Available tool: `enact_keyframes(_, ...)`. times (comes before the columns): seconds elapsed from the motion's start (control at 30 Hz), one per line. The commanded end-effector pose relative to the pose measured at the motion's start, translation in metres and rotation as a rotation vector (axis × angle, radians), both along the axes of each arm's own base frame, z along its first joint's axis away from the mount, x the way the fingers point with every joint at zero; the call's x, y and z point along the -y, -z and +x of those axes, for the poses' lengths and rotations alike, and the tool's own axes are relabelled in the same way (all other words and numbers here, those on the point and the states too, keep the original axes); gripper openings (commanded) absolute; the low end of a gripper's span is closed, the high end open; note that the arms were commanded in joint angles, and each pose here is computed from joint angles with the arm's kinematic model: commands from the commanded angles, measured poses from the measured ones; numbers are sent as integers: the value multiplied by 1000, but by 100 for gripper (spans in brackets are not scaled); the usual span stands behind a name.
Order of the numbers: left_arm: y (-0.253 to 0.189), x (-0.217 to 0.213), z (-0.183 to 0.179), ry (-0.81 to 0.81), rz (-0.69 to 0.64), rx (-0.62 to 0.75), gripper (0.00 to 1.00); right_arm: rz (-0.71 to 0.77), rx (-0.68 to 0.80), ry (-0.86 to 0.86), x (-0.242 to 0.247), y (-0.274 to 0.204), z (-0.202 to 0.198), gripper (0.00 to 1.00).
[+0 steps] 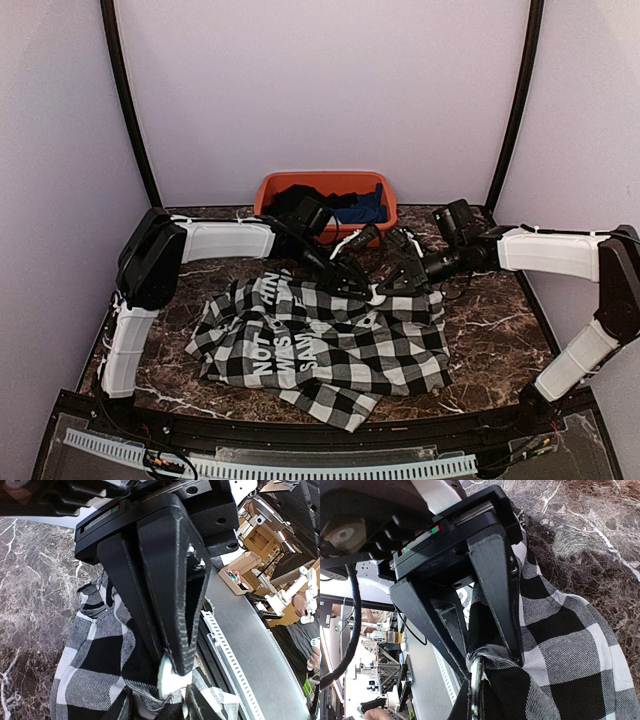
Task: Pin the brooch onto the clothing
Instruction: Pin the brooch onto the flattened clothing.
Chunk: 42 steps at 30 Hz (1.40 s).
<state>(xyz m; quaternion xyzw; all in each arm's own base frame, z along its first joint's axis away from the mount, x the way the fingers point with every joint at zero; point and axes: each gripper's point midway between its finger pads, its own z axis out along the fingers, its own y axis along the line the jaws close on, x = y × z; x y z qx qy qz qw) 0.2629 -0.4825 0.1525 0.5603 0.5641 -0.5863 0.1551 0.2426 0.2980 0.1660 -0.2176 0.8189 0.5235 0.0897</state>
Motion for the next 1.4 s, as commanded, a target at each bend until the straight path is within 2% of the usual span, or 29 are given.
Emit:
enact_keyframes(0.0,7,6,7,-48,52,42,35,54,52,-39,-6,-19,-2,0)
enact_keyframes(0.47,10,10,10,-67,70,49,34,64,55,-56,-11,-22,-6,0)
enact_keyframes(0.8,13,14,-2,-38,79,58,34,150,18,-72,-17,-41,-9,0)
enact_keyframes(0.97,23,13,-3,-56,126,82,30,161,11,-65,-18,-47,-8,0)
enact_keyframes(1.07,31,13,4,-94,170,109,24,142,19,-55,-17,-46,-7,0)
enact_keyframes(1.2,36,11,6,-112,199,117,23,110,31,-45,-15,-41,-6,0)
enact_keyframes(1.37,35,8,5,-108,211,107,27,82,48,-40,-12,-35,-6,0)
